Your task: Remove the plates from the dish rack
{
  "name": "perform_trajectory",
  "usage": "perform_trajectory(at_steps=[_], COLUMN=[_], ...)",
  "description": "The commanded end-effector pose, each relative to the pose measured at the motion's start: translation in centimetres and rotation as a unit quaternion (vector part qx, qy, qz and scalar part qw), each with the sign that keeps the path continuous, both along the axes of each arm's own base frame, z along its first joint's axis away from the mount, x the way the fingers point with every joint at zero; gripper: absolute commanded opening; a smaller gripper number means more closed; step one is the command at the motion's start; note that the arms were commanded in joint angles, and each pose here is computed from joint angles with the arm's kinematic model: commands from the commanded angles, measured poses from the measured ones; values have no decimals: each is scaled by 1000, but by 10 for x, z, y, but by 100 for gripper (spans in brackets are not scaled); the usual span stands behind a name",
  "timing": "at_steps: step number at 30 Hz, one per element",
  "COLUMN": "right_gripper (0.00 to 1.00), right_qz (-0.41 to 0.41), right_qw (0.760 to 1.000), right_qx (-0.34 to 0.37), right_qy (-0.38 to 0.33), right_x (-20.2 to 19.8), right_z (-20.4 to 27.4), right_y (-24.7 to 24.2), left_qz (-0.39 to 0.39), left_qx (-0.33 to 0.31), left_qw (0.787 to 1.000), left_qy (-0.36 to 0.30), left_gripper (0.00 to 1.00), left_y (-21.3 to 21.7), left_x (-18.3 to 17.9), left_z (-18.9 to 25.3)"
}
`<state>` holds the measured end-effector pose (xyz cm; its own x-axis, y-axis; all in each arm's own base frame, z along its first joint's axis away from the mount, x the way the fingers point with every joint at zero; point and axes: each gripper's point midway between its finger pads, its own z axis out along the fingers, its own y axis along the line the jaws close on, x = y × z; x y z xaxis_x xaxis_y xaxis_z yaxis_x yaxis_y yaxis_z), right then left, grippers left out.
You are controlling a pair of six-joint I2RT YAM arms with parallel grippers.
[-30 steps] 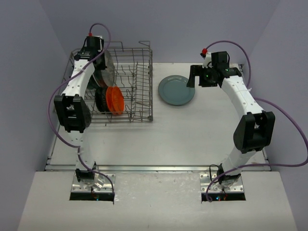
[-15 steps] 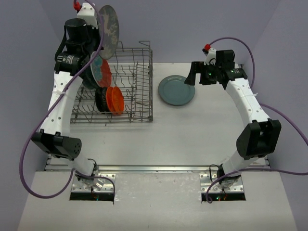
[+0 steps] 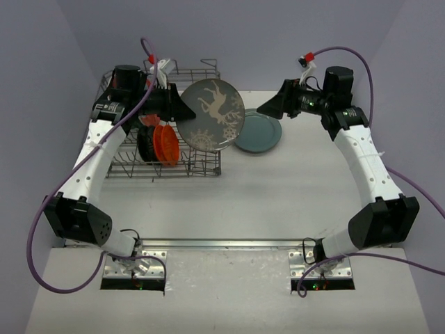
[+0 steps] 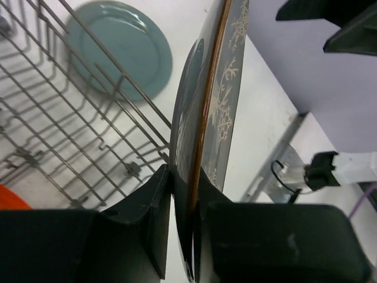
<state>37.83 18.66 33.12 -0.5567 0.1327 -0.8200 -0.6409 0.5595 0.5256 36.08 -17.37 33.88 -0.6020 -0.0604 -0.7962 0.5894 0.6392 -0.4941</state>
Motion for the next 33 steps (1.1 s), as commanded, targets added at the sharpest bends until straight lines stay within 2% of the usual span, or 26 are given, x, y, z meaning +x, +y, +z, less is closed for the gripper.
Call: perform_trajectory(at_steps=[1,9,11,13,16,18,20,21,23,24,25,27,33], right_gripper=[72,65,60,52,45,27,5,1,0,0,0,0,0], right_qz=[26,82,96,100,106,113,110,106,101,97,92,71,-17], right_qw=[999,996,995,994,993,991,991,991,991,990,990,989,976], right_qx=[23,-2,-5,-4,2,10,13,14,16,20,23,40,124], right_qy=[-9,19,23,31,48,65,75,82,88,97,103,122,180], right_x=[-1,-21,-28,-29,-31,-33,-34,-34,-34,-34,-34,-27,10], right_z=[11,-24,-29,-32,-35,-38,-40,-42,-42,-44,-44,-44,-47], right_y=[12,52,63,67,71,74,74,74,71,69,66,48,-39], left_qz=[-107,-140,-146,-148,-148,-146,-144,-140,-128,-122,-113,-42,35], left_qx=[-79,-92,-95,-96,-97,-98,-97,-95,-90,-88,-85,-56,-38], left_qw=[990,986,985,984,984,984,985,985,988,989,990,997,999], left_qy=[-46,-1,8,14,18,19,20,19,17,16,18,15,-1], left_gripper=[0,0,0,0,0,0,1,4,22,36,55,98,100], left_y=[-24,-38,-40,-41,-42,-42,-42,-41,-40,-39,-38,-26,4], left_x=[-32,-39,-40,-40,-41,-40,-38,-37,-34,-33,-31,-14,7], left_z=[45,24,21,17,15,15,14,14,13,13,13,7,20])
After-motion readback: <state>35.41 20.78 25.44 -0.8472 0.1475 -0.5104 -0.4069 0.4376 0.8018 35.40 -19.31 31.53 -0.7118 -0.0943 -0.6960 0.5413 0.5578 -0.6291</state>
